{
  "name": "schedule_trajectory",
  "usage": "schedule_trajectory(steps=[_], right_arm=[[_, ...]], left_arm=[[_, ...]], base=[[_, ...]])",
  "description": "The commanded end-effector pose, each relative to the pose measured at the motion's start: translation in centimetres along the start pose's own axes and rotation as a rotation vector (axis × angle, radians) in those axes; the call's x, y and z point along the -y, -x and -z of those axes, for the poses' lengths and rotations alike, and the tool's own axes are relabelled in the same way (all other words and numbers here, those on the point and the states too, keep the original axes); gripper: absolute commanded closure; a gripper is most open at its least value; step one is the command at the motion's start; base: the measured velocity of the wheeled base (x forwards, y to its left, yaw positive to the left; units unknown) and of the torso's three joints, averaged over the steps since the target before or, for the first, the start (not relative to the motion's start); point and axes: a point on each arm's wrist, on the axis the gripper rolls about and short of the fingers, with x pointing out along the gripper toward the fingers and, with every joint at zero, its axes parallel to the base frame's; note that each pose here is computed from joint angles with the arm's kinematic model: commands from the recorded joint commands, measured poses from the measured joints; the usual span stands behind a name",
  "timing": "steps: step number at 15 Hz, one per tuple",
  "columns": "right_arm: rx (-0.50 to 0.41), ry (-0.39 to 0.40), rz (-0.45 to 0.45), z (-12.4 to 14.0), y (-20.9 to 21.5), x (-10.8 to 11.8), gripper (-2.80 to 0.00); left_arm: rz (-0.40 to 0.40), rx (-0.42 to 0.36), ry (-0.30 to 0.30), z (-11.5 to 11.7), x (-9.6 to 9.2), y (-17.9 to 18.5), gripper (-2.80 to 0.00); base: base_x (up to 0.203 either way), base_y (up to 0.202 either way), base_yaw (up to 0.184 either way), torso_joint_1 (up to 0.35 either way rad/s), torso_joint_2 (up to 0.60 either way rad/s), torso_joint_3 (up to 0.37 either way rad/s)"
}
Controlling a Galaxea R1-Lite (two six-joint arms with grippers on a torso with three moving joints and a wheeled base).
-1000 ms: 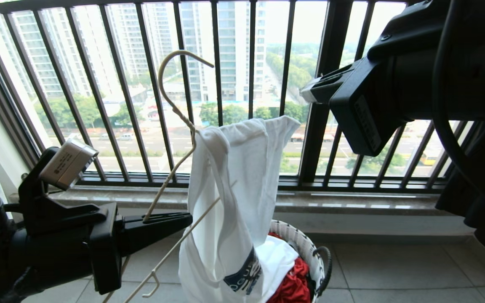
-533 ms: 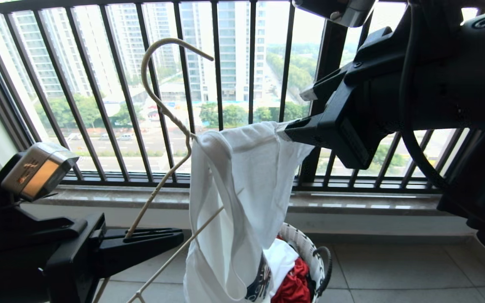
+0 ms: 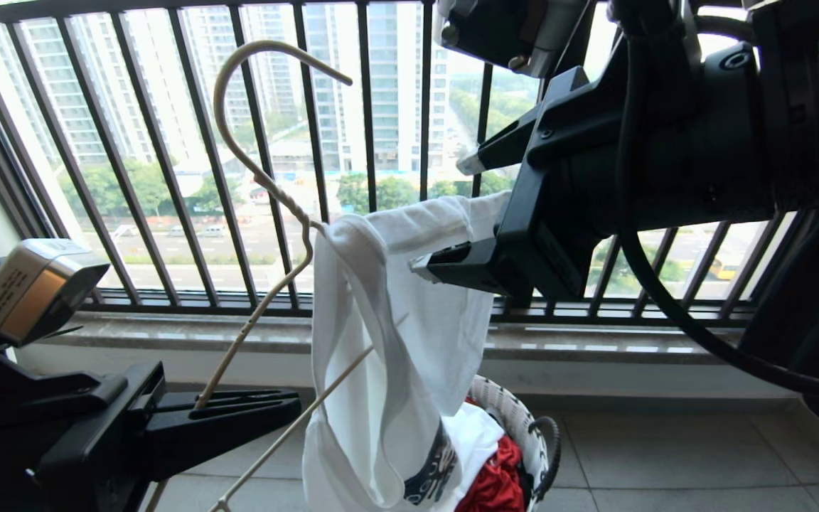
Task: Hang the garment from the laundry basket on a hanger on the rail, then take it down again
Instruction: Hang the clothes on the clothes rack
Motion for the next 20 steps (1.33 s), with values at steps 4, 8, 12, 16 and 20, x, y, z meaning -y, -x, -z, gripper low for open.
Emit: schedule_trajectory(steps=[4,8,12,16,20], right_arm=[[0.021,0.056,-0.067,0.1,-0.5,-0.2,-2.8],[-0.028,0.074,-0.184,0.9,-0.1,-0.8,-2.8],[0.023,0.069,-0.256,0.7,0.0,-0.6,-2.8],[0.044,0.07,-0.29,0.8,-1.0,-0.2,-2.8],[0.055,0.068,-0.334,1.0,-1.8,-0.3,-2.8]], left_arm=[[0.067,-0.021,-0.002,0.0,1.0,0.9,0.0],[0.067,-0.032,0.002,0.1,0.8,0.7,0.0],[0.071,-0.04,0.008,-0.1,1.1,0.7,0.0],[0.097,-0.075,0.028,-0.1,1.5,0.6,0.0],[0.104,-0.07,0.022,-0.4,1.7,0.6,0.0]], base=[[0.0,0.0,0.0,0.0,0.0,0.0],[0.0,0.0,0.0,0.0,0.0,0.0],[0.0,0.0,0.0,0.0,0.0,0.0],[0.0,0.0,0.0,0.0,0.0,0.0],[0.0,0.0,0.0,0.0,0.0,0.0]])
